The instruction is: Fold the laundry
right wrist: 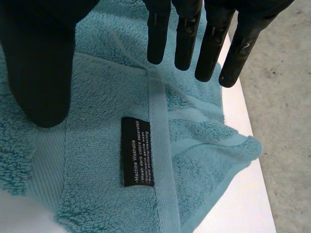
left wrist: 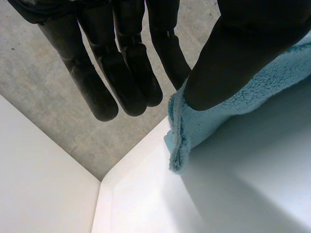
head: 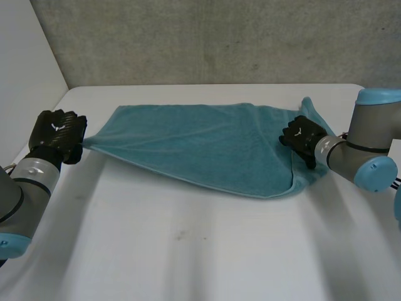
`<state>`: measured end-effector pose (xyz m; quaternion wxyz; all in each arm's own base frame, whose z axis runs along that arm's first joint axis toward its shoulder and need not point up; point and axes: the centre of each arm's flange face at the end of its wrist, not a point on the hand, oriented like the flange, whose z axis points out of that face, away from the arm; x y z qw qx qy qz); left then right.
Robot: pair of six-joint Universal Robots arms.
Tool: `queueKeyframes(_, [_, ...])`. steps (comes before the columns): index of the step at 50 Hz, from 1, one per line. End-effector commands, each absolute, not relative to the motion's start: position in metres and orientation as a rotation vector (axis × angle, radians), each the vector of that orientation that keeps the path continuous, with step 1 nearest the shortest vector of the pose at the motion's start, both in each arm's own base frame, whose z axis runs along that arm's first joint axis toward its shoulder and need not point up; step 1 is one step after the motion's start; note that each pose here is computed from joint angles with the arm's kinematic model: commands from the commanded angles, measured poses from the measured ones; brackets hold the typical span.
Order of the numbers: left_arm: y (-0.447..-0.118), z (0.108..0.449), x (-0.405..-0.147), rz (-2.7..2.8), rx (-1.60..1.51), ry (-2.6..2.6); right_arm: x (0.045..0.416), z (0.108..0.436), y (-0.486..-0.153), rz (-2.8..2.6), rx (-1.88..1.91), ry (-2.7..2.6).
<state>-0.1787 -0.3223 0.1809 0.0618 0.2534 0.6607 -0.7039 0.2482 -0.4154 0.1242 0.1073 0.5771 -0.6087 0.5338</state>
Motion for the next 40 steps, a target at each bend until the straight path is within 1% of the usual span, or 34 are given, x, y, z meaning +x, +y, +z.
queueKeyframes(1, [-0.323, 0.181, -0.178, -2.129, 0.765, 1.996, 0.250, 0.120, -0.420, 1.559, 1.707, -1.761])
queueKeyframes(16, [-0.322, 0.181, -0.179, -2.129, 0.767, 1.998, 0.245, 0.118, -0.425, 1.547, 1.680, -1.767])
queueKeyframes(29, [-0.322, 0.181, -0.179, -2.128, 0.765, 1.998, 0.248, 0.118, -0.422, 1.540, 1.683, -1.774])
queueKeyframes(33, [-0.323, 0.181, -0.178, -2.128, 0.763, 1.996, 0.244, 0.121, -0.423, 1.511, 1.624, -1.799])
queueKeyframes(38, [-0.325, 0.181, -0.175, -2.119, 0.750, 1.996, 0.235, 0.143, -0.418, 1.507, 1.555, -1.821])
queueKeyframes(40, [-0.325, 0.181, -0.174, -2.118, 0.747, 1.996, 0.235, 0.145, -0.413, 1.509, 1.555, -1.833])
